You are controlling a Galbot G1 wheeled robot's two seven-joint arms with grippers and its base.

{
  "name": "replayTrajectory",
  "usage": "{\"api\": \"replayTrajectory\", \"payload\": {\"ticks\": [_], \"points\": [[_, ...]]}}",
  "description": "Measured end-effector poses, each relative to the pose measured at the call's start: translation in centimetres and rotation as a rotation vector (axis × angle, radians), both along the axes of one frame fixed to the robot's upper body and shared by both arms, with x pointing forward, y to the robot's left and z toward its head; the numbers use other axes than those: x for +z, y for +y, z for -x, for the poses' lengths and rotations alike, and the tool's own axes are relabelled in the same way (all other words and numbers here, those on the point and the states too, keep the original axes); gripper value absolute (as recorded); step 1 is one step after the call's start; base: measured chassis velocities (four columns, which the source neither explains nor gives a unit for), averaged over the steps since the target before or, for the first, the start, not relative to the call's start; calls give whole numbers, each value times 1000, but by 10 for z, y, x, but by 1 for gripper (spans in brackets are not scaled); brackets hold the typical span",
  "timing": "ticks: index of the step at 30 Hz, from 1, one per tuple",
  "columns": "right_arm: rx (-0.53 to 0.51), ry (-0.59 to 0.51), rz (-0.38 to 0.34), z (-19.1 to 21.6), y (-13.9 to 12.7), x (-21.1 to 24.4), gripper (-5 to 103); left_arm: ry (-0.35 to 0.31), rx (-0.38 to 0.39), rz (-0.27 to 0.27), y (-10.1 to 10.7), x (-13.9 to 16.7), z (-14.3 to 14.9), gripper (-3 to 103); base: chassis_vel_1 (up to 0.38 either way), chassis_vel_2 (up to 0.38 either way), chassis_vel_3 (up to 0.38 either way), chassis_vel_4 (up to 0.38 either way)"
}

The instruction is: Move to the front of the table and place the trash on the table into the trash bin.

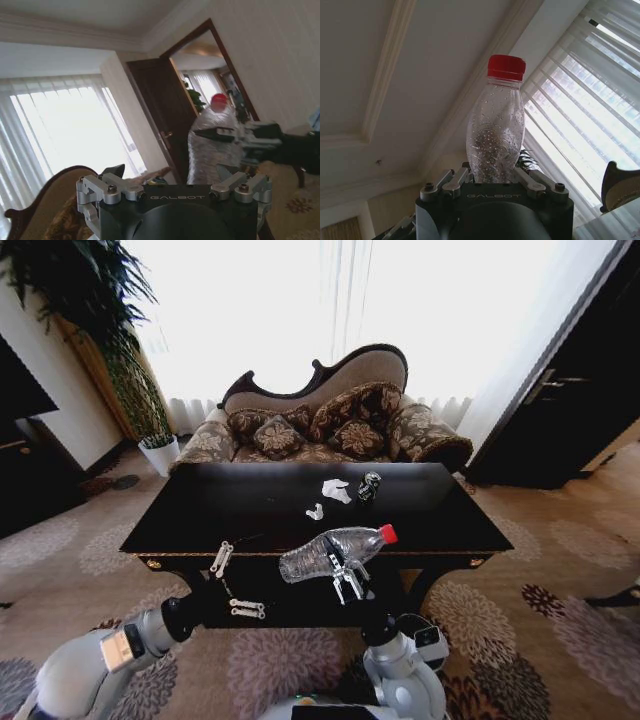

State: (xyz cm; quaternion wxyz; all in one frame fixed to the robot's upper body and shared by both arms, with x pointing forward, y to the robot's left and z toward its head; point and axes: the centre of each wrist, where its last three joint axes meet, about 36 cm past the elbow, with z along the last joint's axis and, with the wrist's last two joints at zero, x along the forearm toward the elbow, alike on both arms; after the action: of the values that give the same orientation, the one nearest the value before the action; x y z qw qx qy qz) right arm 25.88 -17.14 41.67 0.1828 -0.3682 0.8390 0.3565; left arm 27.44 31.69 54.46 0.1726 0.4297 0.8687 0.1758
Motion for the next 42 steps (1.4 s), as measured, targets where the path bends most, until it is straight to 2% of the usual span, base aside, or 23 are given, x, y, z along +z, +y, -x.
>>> {"api": "replayTrajectory", "payload": {"ticks": [1,4,5,7,9,10,13,14,18,20,24,25,28,29,32,33,35,37,38,39,41,42], "points": [[0,0,0,0,0,0,24,0,0,0,0,0,0,100,0,0,0,0],[12,-13,16,2,-2,-15,24,-2,63,111,5,-1,-7,100,0,0,0,0],[12,-13,16,2,-2,-15,24,-2,63,111,5,-1,-7,100,0,0,0,0],[16,-37,25,4,-3,-27,24,7,100,177,9,1,-8,100,0,0,0,0],[50,-100,44,6,-5,-47,24,19,145,259,16,3,-8,100,0,0,0,0],[50,-100,44,6,-5,-47,24,19,145,259,16,3,-8,100,0,0,0,0],[120,-174,87,8,-7,-67,24,25,193,349,27,8,-6,100,0,0,0,0],[120,-174,87,8,-7,-67,24,25,193,349,27,8,-6,100,0,0,0,0],[161,-202,187,3,-5,-88,24,9,237,386,38,13,-3,100,0,0,0,0],[164,-200,205,3,-4,-93,24,6,244,389,40,13,-2,100,0,0,0,0],[166,-163,309,0,-13,-129,24,-12,267,394,46,20,5,100,0,0,0,0],[166,-163,309,0,-13,-129,24,-12,267,394,46,20,5,100,0,0,0,0],[154,-86,416,-6,-30,-165,24,-28,279,395,49,26,10,100,0,0,0,0],[154,-86,416,-6,-30,-165,24,-28,279,395,49,26,10,100,0,0,0,0],[97,17,500,-13,-41,-193,24,-35,292,395,52,28,14,100,0,0,0,0],[97,17,500,-13,-41,-193,24,-35,292,395,52,28,14,100,0,0,0,0],[54,77,577,-18,-48,-206,24,-38,296,395,52,29,15,100,0,0,0,0],[27,120,693,-24,-61,-218,24,-44,300,399,52,30,17,100,0,0,0,0],[27,120,693,-24,-61,-218,24,-44,300,399,52,30,17,100,0,0,0,0],[18,137,759,-26,-70,-226,24,-47,304,402,53,31,18,100,0,0,0,0],[4,160,821,-29,-80,-235,24,-53,310,403,56,33,19,100,0,0,0,0],[4,160,821,-29,-80,-235,24,-53,310,403,56,33,19,100,0,0,0,0]]}}
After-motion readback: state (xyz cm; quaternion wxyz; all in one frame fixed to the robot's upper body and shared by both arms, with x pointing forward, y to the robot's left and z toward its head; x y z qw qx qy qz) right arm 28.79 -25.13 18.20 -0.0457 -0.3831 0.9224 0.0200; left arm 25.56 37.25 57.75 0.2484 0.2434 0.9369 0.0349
